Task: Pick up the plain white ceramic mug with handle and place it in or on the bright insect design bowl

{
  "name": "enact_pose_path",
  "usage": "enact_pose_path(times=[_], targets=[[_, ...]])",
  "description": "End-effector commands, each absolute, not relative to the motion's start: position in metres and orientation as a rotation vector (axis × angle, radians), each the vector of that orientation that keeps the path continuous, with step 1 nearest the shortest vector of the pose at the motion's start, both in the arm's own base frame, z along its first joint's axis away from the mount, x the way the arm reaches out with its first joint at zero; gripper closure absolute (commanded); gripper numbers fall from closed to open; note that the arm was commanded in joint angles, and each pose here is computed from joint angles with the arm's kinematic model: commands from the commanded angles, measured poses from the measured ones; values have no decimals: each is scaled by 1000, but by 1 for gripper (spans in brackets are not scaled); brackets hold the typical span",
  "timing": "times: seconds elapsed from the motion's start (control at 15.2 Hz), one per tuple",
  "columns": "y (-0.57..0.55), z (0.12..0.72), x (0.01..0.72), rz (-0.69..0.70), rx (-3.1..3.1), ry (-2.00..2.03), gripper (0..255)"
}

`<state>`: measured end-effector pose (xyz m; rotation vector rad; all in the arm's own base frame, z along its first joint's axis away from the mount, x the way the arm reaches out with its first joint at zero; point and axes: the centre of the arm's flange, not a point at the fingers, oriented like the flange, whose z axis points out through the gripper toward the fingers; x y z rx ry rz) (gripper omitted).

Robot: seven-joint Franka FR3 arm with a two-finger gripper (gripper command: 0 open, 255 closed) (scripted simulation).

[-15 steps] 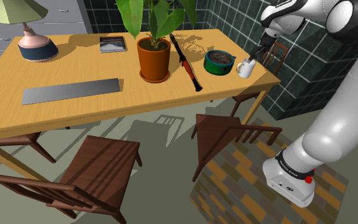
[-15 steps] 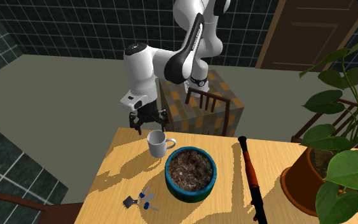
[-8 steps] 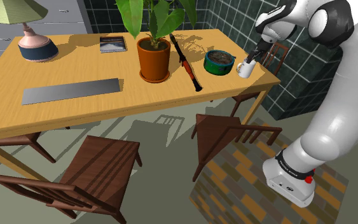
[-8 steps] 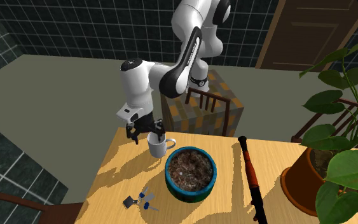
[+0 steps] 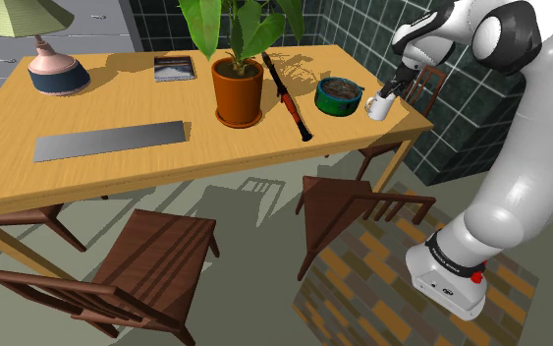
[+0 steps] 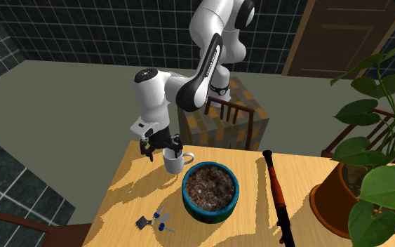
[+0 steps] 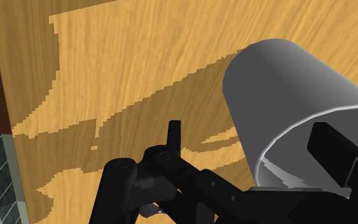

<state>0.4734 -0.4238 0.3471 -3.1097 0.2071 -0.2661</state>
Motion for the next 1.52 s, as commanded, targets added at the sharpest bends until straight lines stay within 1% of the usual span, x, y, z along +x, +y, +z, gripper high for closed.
enact_pose_path(times=[0.0, 0.07, 0.13, 0.73, 1.45], targets=[[-424, 347, 473, -266, -3110, 207, 0], [-424, 347, 473, -266, -3110, 207, 0], [-424, 347, 473, -266, -3110, 207, 255], [-424, 347, 473, -266, -3110, 207, 255], [-424, 405, 473, -266, -3110, 207, 255]])
